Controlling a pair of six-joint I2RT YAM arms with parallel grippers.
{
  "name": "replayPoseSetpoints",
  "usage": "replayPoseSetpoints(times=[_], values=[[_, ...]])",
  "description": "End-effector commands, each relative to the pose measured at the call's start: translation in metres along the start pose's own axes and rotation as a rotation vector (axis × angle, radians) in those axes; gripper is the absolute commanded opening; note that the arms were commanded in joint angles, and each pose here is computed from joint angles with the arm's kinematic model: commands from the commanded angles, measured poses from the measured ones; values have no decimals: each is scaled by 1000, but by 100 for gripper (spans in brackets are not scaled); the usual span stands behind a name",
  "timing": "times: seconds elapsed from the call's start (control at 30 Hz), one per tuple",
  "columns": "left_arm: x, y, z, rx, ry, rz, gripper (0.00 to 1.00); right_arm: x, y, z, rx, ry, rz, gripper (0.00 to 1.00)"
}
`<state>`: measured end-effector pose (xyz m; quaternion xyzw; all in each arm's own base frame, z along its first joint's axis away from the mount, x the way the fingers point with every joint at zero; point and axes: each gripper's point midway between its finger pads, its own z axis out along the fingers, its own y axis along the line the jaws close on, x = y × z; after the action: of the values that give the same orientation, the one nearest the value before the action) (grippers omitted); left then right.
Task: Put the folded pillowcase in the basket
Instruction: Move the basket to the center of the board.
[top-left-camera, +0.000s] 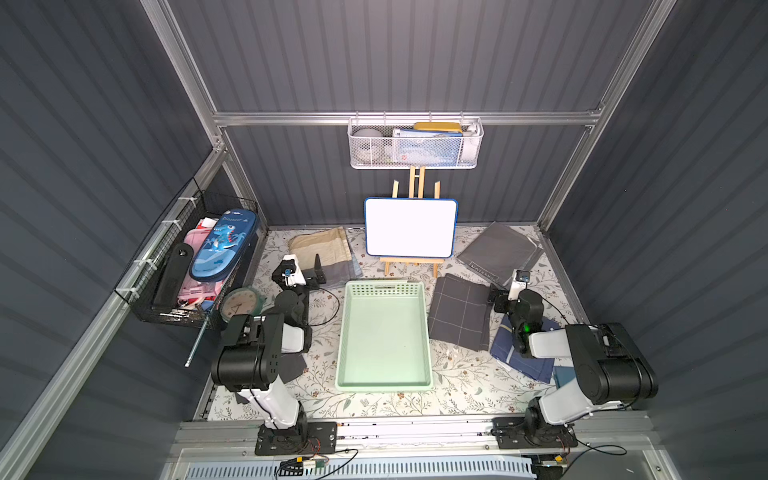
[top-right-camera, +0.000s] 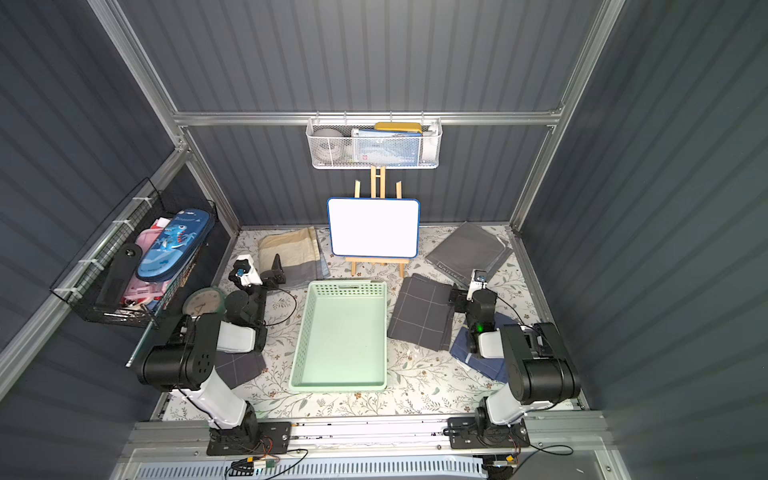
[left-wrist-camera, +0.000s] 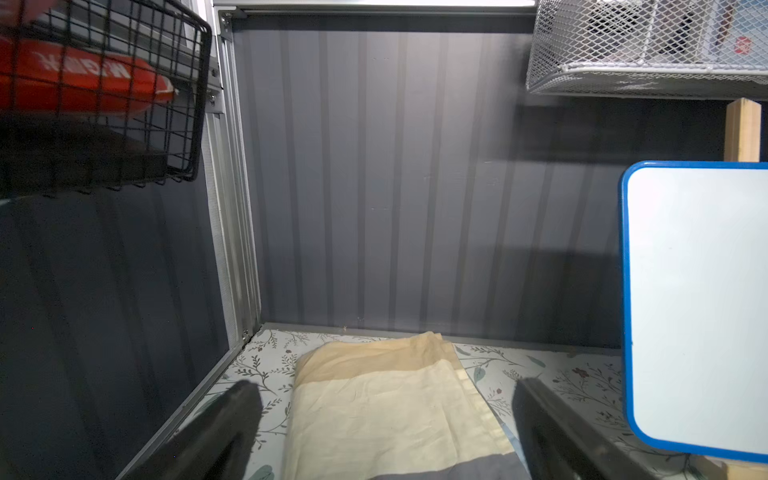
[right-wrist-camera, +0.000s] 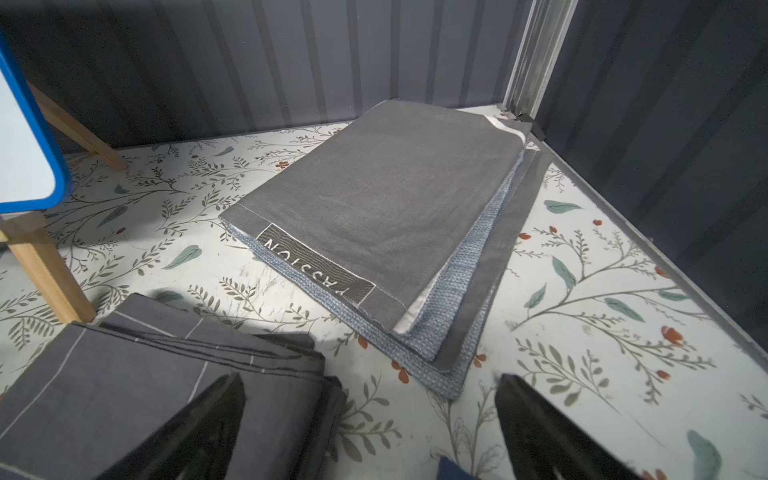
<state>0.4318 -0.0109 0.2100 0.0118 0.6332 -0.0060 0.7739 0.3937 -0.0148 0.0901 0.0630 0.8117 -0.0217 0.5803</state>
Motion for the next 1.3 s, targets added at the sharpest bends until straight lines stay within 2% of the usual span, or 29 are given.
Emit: replayPoseSetpoints(times=[0.0, 0.9, 0.97, 1.0, 1.1, 1.27], values=[[-6, -2, 2, 15, -14, 7, 99, -7, -2, 3, 11, -13, 13, 99], [-7, -6, 3, 38, -18, 12, 99, -6, -3, 2, 13, -8, 17, 99], [-9, -4, 4, 29, -15, 11, 99, -13, -3, 0, 17, -35, 12, 99], [-15, -5, 3, 31, -21, 35, 99, -24, -4, -4, 28, -41, 14, 99], [-38, -25, 11, 35, -7, 75, 99, -34, -2, -13, 29, 80, 10, 99], [-100, -89, 10, 48, -59, 159, 99, -64, 22, -28, 0, 109, 88, 99]])
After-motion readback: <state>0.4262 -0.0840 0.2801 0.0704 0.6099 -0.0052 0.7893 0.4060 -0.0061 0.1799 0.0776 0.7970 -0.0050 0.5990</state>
